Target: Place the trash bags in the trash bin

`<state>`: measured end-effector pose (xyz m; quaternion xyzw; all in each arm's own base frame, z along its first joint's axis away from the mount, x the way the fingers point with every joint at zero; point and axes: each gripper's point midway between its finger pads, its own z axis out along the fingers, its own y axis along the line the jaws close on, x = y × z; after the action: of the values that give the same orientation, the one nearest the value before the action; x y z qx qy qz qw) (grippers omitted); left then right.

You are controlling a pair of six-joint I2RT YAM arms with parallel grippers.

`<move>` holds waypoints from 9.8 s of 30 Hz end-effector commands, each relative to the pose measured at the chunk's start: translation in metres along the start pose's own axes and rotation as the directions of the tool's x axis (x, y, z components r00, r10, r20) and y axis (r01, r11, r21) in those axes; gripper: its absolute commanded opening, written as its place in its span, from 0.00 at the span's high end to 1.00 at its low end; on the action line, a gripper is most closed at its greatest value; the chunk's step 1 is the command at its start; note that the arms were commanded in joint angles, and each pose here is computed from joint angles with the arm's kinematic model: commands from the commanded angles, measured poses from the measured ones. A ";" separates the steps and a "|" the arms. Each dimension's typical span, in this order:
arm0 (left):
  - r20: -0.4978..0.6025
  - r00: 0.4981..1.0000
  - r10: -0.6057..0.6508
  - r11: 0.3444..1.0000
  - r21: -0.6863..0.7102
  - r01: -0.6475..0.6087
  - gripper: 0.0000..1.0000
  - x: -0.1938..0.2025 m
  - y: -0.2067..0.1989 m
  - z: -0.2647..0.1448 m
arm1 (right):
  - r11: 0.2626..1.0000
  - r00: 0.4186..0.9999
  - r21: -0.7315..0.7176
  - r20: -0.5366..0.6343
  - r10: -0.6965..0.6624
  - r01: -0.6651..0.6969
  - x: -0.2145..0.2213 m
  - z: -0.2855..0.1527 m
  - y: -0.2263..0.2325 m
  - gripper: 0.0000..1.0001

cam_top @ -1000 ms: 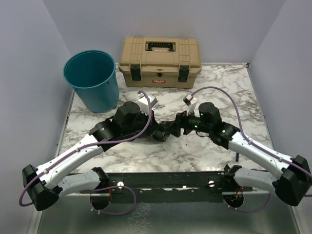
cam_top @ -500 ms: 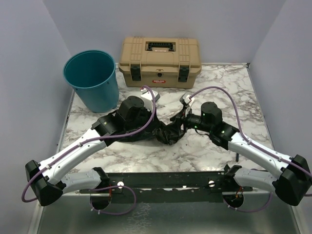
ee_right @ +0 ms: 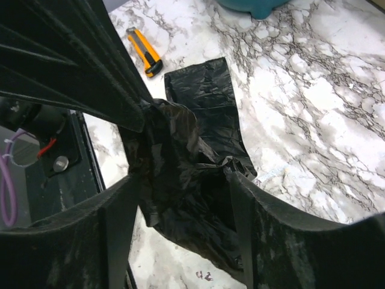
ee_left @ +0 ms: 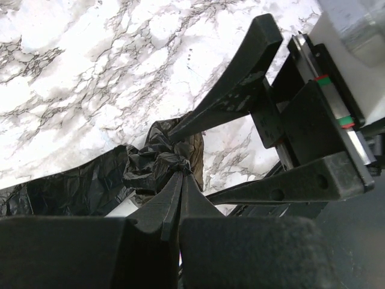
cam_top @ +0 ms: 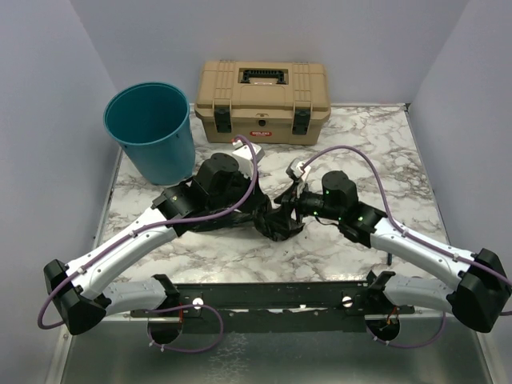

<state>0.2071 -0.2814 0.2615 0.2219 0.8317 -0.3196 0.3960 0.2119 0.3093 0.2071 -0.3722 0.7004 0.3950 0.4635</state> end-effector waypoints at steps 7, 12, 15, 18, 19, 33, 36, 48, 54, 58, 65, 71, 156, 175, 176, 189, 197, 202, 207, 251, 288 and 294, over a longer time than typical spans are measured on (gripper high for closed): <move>0.063 0.998 -0.006 1.000 0.031 0.004 1.00 -0.027 -0.014 -0.014 | 0.978 0.999 0.210 -0.032 -0.004 0.010 0.016 0.018 -0.028 0.65; 0.073 0.997 -0.007 0.999 0.054 0.003 1.00 -0.033 -0.021 -0.019 | 0.924 0.999 0.381 0.032 0.021 -0.031 0.010 0.013 -0.058 0.75; 0.089 0.996 -0.003 0.999 0.042 0.000 1.00 -0.037 -0.019 -0.024 | 0.877 0.995 0.475 0.099 0.029 -0.073 0.002 0.000 -0.073 0.91; 0.092 0.996 0.007 1.000 0.014 -0.009 1.00 -0.037 -0.014 -0.028 | 0.832 0.986 0.539 0.158 0.056 -0.134 -0.009 -0.016 -0.080 0.98; 0.091 0.996 0.011 1.000 0.004 -0.012 1.00 -0.037 -0.012 -0.029 | 0.831 0.983 0.539 0.179 0.046 -0.137 -0.016 -0.021 -0.079 0.99; 0.015 0.998 0.066 0.996 -0.055 -0.065 1.00 -0.024 0.001 -0.022 | 0.519 0.917 0.784 0.400 0.000 -0.342 -0.070 -0.125 -0.111 0.99; 0.021 0.997 0.070 0.997 -0.044 -0.069 1.00 -0.026 -0.001 -0.025 | 0.513 0.924 0.791 0.382 0.014 -0.335 -0.074 -0.127 -0.110 0.99; 0.058 0.998 0.010 0.984 -0.180 0.001 0.14 -0.005 0.033 -0.003 | 0.971 0.986 0.229 0.166 0.033 -0.071 -0.039 -0.078 0.006 0.99; 0.032 0.991 -0.132 0.948 -0.287 0.135 0.08 0.017 0.074 0.048 | 0.970 0.972 0.055 -0.003 0.236 -0.236 0.021 -0.088 0.047 0.99; 0.025 0.977 -0.211 0.916 -0.344 0.207 0.08 0.031 0.107 0.081 | 0.919 0.920 0.129 -0.080 0.383 -0.371 0.053 -0.091 0.044 0.99; -0.070 0.977 -0.200 0.883 -0.446 0.148 0.09 0.056 0.139 0.131 | 0.876 0.891 0.204 -0.033 0.452 -0.436 0.068 -0.095 0.032 0.99; -0.168 0.981 -0.101 0.901 -0.433 0.019 0.15 0.058 0.147 0.167 | 0.865 0.886 0.231 -0.020 0.463 -0.446 0.080 -0.096 0.027 0.99; -0.087 0.931 -0.354 0.918 -0.221 0.329 0.38 0.113 0.075 0.069 | 0.838 0.776 0.074 -0.340 0.531 -0.541 0.166 -0.037 0.071 0.96; -0.048 0.931 -0.361 0.905 -0.258 0.337 0.66 0.114 0.086 0.096 | 0.839 0.783 0.048 -0.333 0.525 -0.542 0.162 -0.043 0.076 0.95; -0.052 0.931 -0.361 0.905 -0.261 0.337 0.69 0.116 0.087 0.097 | 0.839 0.783 0.046 -0.334 0.525 -0.542 0.162 -0.043 0.076 0.95; -0.053 0.952 -0.302 0.938 -0.195 0.287 1.00 0.105 0.075 0.089 | 0.858 0.830 0.142 -0.218 0.513 -0.493 0.115 -0.049 0.058 0.61; -0.058 0.966 -0.251 0.964 -0.110 0.244 1.00 0.095 0.060 0.080 | 0.883 0.926 0.307 -0.012 0.377 -0.356 0.038 -0.074 0.021 0.34; -0.076 0.974 -0.216 0.976 -0.053 0.212 1.00 0.090 0.049 0.077 | 0.891 0.956 0.399 -0.099 0.276 -0.216 0.033 -0.051 -0.002 0.34; -0.082 0.977 -0.194 0.981 -0.018 0.194 1.00 0.087 0.041 0.071 | 0.938 0.936 0.307 -0.255 0.243 -0.159 0.047 -0.022 -0.005 0.34; -0.141 0.982 -0.129 0.992 -0.033 0.126 0.98 0.093 0.044 0.060 | 0.937 0.917 0.100 -0.198 0.347 -0.333 0.062 -0.005 -0.008 0.74; -0.191 0.981 -0.032 0.991 0.123 0.056 1.00 0.084 0.016 0.054 | 0.970 0.924 -0.147 -0.358 0.132 -0.195 0.079 0.010 0.002 0.61; -0.198 0.980 -0.022 0.994 0.103 0.043 1.00 0.088 0.021 0.051 | 0.969 0.942 -0.147 -0.303 0.145 -0.196 0.070 -0.001 0.005 0.66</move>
<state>0.1961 -0.2933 0.1542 0.2450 0.8558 -0.3483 0.2937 0.1930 0.3022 0.1286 -0.4033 0.7707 0.4136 0.2688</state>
